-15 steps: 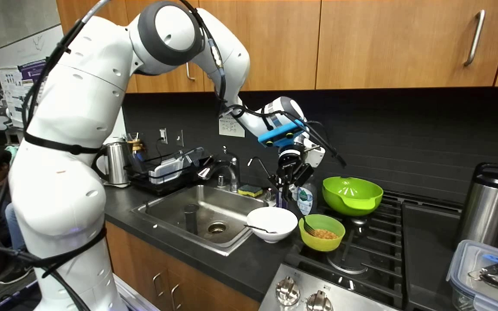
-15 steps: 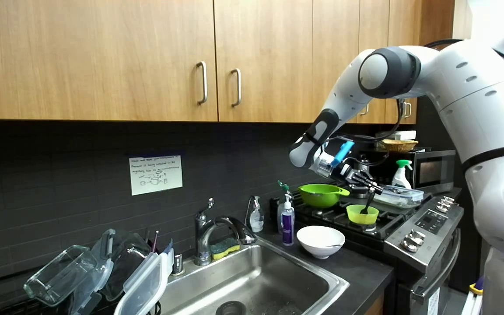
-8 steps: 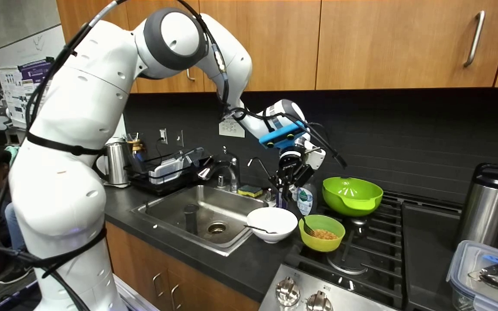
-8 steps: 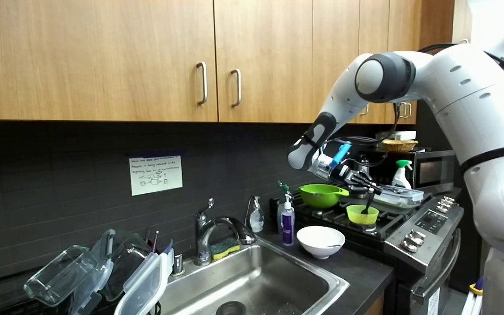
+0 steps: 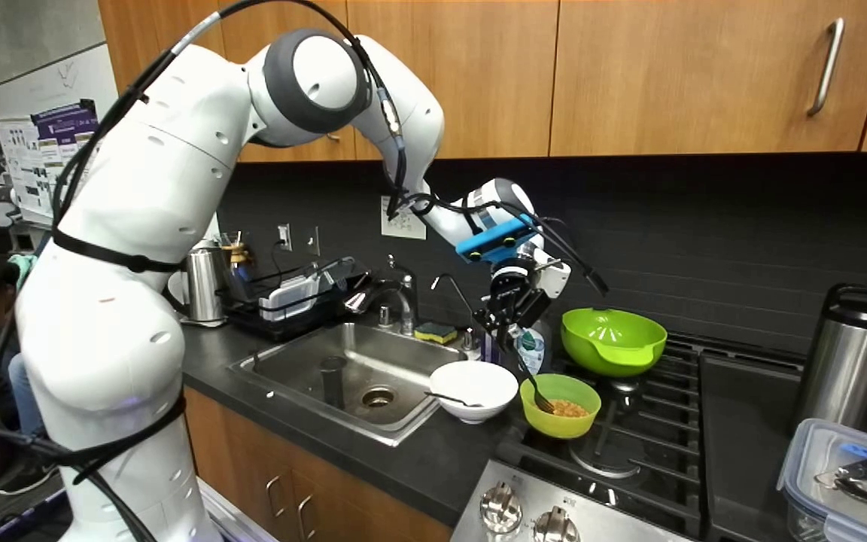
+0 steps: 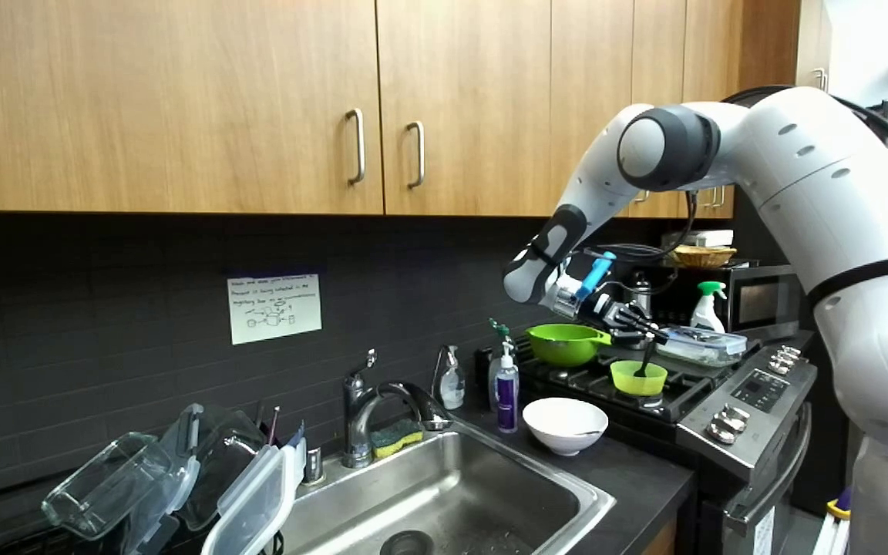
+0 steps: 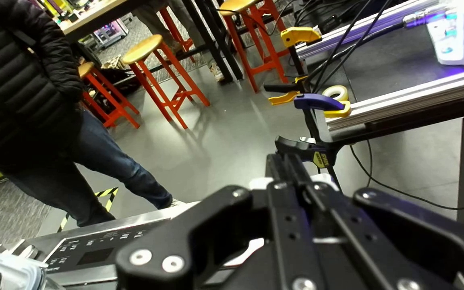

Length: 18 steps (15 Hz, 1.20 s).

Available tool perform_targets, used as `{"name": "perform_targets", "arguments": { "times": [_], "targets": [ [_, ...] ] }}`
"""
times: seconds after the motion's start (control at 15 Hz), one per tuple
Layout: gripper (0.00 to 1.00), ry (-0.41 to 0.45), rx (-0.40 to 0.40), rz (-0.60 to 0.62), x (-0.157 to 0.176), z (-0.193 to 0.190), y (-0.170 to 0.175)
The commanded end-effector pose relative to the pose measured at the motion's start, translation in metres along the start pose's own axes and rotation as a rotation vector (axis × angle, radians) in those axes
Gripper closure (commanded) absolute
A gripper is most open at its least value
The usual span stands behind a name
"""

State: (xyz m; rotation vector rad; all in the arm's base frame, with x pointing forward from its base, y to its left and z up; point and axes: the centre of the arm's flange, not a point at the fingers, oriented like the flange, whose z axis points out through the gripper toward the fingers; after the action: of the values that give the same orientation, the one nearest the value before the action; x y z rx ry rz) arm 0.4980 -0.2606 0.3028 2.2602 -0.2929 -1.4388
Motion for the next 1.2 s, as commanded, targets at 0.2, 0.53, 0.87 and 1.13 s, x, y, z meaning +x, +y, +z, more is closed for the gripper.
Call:
{"name": "perform_targets", "arguments": {
  "times": [0.2,0.53,0.87,1.13],
  "targets": [
    [0.99,0.01,-0.069,0.106,0.005,-0.01,0.01],
    [0.99,-0.015,-0.068,0.112,0.008,-0.008,0.009],
    [0.99,-0.04,-0.061,0.076,0.005,-0.009,-0.001],
    [0.99,-0.058,-0.068,0.045,-0.001,-0.012,-0.011]
  ]
}}
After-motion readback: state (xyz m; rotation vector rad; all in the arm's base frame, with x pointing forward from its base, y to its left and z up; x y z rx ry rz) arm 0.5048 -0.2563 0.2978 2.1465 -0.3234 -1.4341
